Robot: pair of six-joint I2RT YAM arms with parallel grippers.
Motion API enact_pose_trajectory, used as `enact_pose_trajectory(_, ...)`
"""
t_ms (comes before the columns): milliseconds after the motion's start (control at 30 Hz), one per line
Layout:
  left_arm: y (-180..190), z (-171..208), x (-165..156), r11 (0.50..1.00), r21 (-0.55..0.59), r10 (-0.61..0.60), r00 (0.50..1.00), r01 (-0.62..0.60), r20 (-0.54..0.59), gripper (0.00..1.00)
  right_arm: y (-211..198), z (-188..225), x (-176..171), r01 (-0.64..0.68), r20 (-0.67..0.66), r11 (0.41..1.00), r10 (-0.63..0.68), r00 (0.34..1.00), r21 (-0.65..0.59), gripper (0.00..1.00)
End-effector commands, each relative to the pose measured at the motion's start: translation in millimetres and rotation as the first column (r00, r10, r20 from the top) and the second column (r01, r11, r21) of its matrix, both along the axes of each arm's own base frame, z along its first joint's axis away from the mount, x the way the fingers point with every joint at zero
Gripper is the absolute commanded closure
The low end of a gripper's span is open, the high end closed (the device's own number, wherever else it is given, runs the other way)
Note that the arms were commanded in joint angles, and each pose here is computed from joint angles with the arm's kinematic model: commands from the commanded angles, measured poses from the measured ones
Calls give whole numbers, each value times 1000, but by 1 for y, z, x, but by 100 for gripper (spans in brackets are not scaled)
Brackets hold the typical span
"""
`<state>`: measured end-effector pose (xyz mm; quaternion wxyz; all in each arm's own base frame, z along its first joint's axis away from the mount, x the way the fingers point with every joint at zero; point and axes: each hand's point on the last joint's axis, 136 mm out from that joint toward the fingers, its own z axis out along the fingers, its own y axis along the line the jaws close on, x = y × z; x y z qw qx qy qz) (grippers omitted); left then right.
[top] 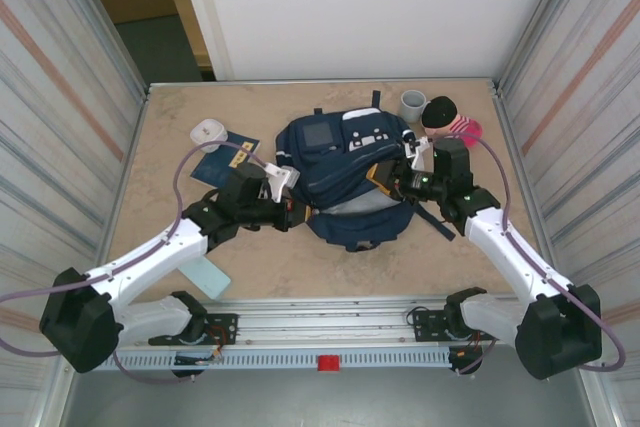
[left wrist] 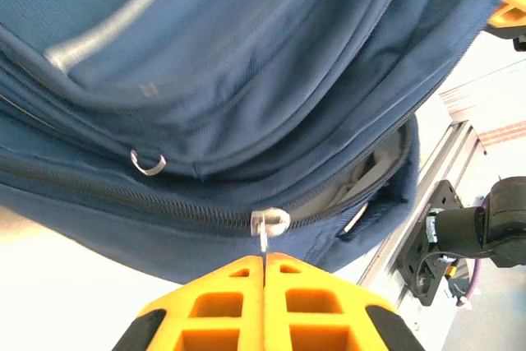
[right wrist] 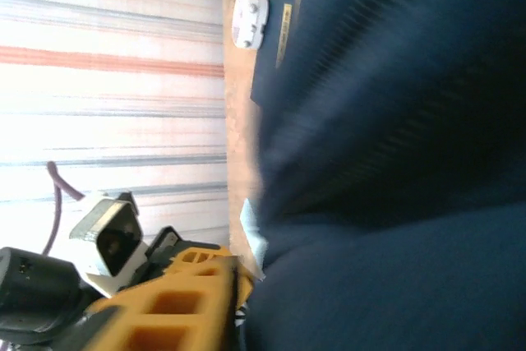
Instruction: Pack the student bag
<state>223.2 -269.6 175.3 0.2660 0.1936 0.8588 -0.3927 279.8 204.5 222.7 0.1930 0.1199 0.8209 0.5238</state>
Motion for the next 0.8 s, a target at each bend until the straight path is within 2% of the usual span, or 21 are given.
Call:
enact_pose_trajectory(0,-14,15,-2,994,-97,-52,999,53,13,100,18,20,-1,-15,94,999,11,996,44,54)
enact_pose_trajectory(100,-31,29,-2,983,-159,-82,996,87,37,100,37,17,1,20,114,998,-28,993,66,50)
enact_pose_trajectory(167,-35,29,-3,984,-146,-93,995,98,42,100,42,14,2,41,113,998,-46,993,48,50)
enact_pose_trajectory(200,-32,22,-2,990,-112,-83,996,86,27,100,42,12,2,54,111,998,-57,992,31,52)
enact_pose_trajectory(267,-22,7,0,998,-29,-58,998,58,17,97,39,6,2,64,98,998,-63,993,0,64)
enact_pose_trajectory(367,-5,-14,-1,995,89,-45,999,42,26,66,37,4,0,46,91,999,-43,995,-27,85)
enact_pose_trajectory(400,3,-21,0,993,112,-26,999,23,25,59,36,5,-1,36,90,999,-33,995,-32,89)
enact_pose_trajectory(533,20,-32,7,998,57,41,998,-38,-49,40,33,11,-2,8,100,999,-4,995,-41,93)
enact_pose_trajectory(600,21,-39,3,998,62,-5,1000,7,-26,36,32,14,-2,-5,104,999,8,995,-37,93)
enact_pose_trajectory(767,17,-55,-14,980,94,-181,983,177,42,36,35,24,-4,-55,120,998,58,991,-29,93)
